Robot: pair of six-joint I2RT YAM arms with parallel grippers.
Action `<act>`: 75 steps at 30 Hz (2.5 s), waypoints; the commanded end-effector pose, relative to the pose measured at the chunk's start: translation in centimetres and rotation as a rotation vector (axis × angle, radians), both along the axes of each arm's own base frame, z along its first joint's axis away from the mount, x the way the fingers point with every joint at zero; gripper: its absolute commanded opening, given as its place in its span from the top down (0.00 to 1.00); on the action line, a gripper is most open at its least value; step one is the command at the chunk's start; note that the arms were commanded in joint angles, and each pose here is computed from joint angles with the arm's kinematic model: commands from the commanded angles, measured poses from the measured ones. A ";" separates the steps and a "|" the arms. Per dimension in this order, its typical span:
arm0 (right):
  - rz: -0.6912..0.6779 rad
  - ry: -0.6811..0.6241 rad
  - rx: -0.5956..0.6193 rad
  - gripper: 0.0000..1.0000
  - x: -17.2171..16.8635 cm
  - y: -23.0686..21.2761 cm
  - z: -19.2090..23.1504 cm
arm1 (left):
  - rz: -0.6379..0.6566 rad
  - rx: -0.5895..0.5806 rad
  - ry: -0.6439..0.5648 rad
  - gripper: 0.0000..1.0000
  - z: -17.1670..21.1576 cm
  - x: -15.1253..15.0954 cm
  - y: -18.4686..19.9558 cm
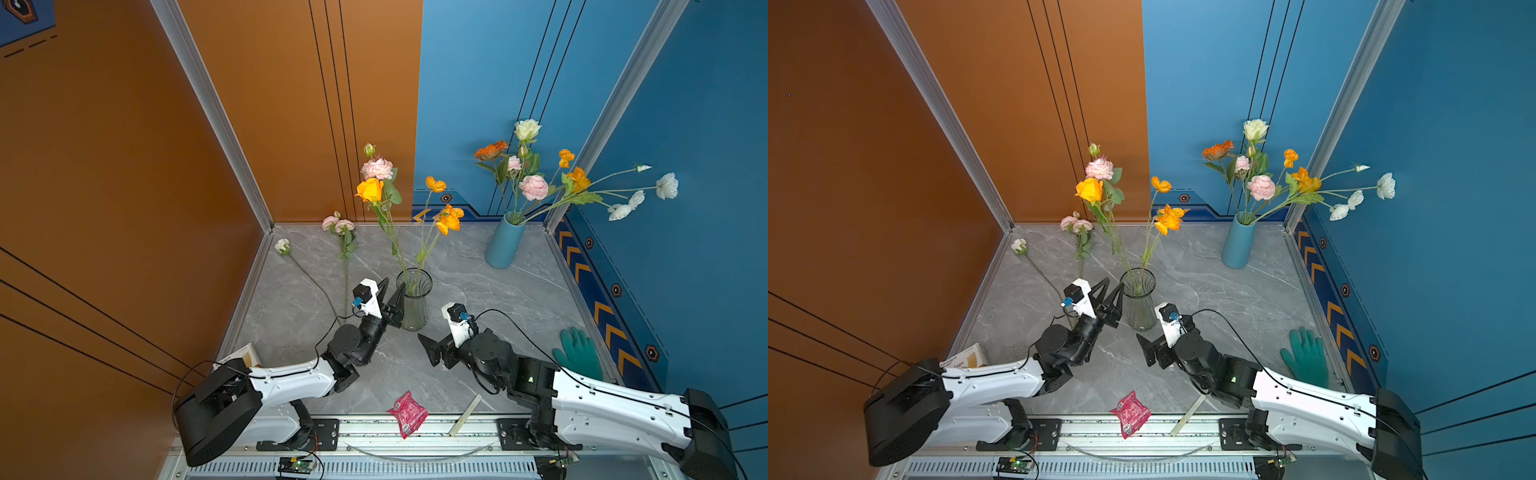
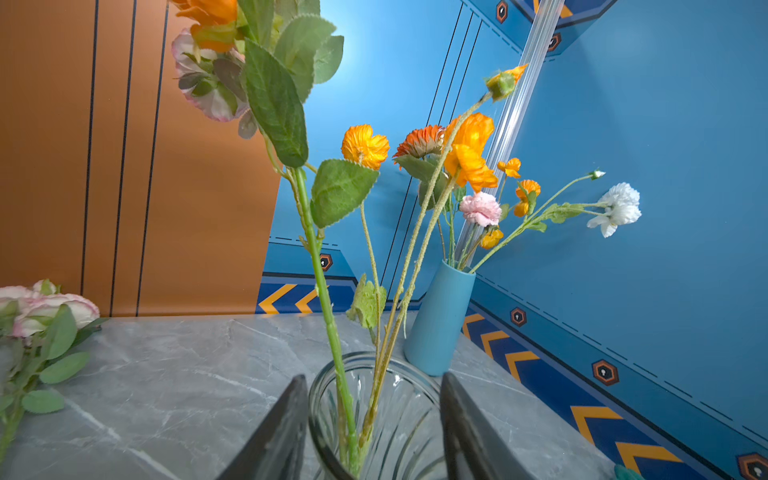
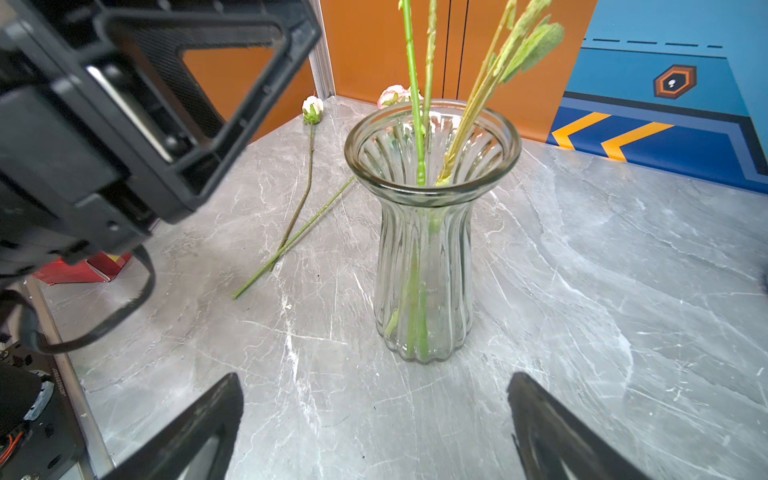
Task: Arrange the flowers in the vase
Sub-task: 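Move the left gripper back down toward the remaining pink rose, then close the left gripper on the pink rose stem on the table, then lift the pink rose with the left gripper up over the glass vase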
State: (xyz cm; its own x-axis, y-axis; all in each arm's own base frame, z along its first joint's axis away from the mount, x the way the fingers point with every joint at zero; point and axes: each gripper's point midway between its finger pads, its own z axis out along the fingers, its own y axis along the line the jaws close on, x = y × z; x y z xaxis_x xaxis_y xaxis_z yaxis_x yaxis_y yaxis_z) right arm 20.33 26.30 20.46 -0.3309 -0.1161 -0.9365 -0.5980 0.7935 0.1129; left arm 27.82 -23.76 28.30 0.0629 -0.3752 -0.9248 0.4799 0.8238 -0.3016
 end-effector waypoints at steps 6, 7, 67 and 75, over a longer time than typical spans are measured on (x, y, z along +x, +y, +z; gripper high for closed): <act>0.017 0.000 0.040 0.00 0.0 0.7 0.8 | 0.105 0.316 0.423 0.38 -4.6 1.9 5.5; 0.019 0.000 0.038 0.00 0.0 0.9 0.8 | 0.116 0.324 0.480 0.38 -5.1 2.2 6.5; 0.139 0.034 -0.021 0.00 -1.3 7.3 -1.1 | 0.329 0.170 1.012 1.00 -13.8 14.3 17.7; 0.109 0.019 0.001 0.00 -1.5 5.9 -0.2 | 0.409 0.116 0.834 1.00 -7.7 9.7 20.6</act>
